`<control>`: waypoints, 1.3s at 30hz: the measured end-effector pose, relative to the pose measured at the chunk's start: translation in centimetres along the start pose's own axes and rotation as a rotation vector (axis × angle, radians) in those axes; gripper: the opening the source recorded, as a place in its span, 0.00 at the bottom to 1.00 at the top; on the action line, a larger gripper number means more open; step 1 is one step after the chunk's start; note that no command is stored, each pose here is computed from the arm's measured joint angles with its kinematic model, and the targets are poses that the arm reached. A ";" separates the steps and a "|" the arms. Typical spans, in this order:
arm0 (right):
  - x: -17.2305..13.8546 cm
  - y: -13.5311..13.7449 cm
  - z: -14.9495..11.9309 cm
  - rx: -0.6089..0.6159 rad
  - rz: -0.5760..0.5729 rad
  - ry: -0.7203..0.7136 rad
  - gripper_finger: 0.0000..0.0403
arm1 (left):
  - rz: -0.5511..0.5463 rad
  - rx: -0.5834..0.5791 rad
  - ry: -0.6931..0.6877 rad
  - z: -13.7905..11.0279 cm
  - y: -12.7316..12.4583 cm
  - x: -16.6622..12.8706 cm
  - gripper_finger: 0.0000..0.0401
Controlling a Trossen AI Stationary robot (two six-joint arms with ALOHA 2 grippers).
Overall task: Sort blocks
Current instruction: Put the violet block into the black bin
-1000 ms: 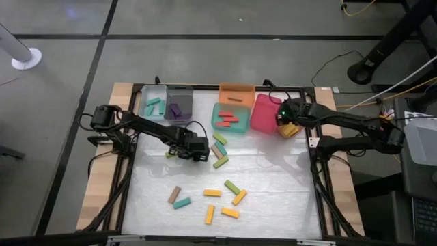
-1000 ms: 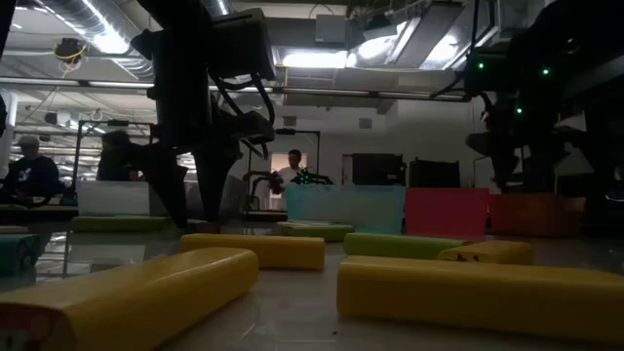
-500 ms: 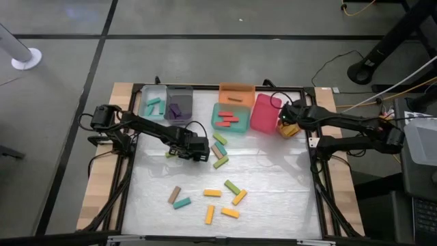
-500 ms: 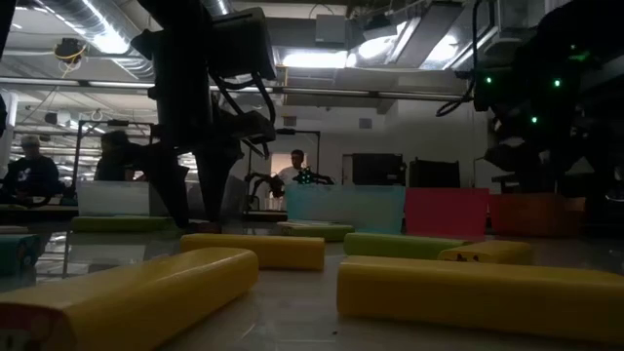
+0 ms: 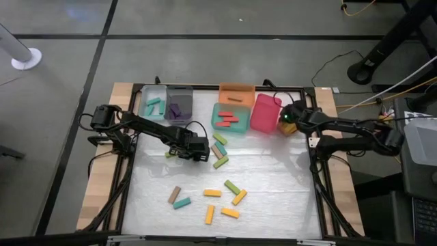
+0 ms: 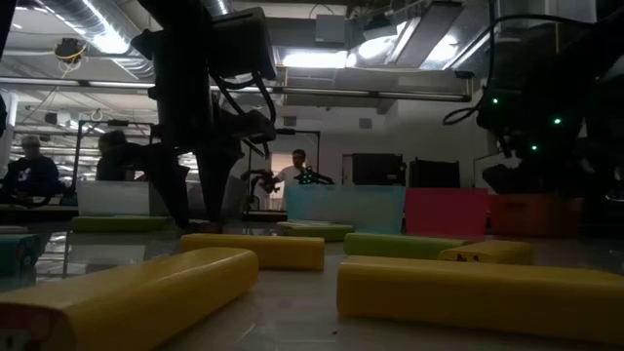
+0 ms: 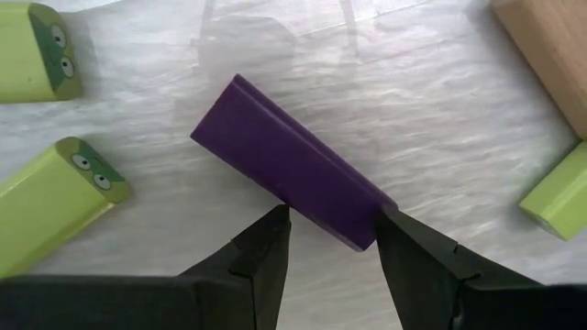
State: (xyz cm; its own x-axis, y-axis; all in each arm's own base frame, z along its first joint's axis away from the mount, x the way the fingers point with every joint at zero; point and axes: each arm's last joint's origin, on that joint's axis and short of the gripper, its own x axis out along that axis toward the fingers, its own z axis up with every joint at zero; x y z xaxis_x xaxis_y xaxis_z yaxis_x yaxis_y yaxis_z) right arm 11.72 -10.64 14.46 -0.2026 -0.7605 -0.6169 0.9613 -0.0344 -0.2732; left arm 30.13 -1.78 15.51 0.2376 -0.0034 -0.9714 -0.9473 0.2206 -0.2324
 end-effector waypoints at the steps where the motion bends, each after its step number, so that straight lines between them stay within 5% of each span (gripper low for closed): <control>1: 0.3 0.0 0.3 0.001 0.004 -0.014 0.63 | 0.000 0.000 0.000 0.0 0.0 0.0 0.37; 12: 1.7 -0.1 3.4 0.018 0.137 -0.108 0.63 | -0.003 -0.009 -0.001 0.0 0.0 0.0 0.37; 21: 1.0 -0.4 3.7 0.035 0.206 -0.113 0.63 | -0.023 -0.188 0.019 0.1 -0.5 -0.4 0.37; 39: -4.4 -1.6 7.6 0.154 0.905 -0.215 0.63 | 0.059 -0.580 -0.052 0.2 0.1 0.7 0.37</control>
State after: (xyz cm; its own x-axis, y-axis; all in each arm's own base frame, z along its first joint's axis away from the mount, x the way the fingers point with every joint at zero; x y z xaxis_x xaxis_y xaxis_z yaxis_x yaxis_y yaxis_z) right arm 12.45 -12.13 23.24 0.6571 -0.6429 -0.3936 0.7537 0.5543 0.3530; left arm 30.21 -1.60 14.85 0.1776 0.0438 -0.9831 -0.9185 -0.3512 -0.1815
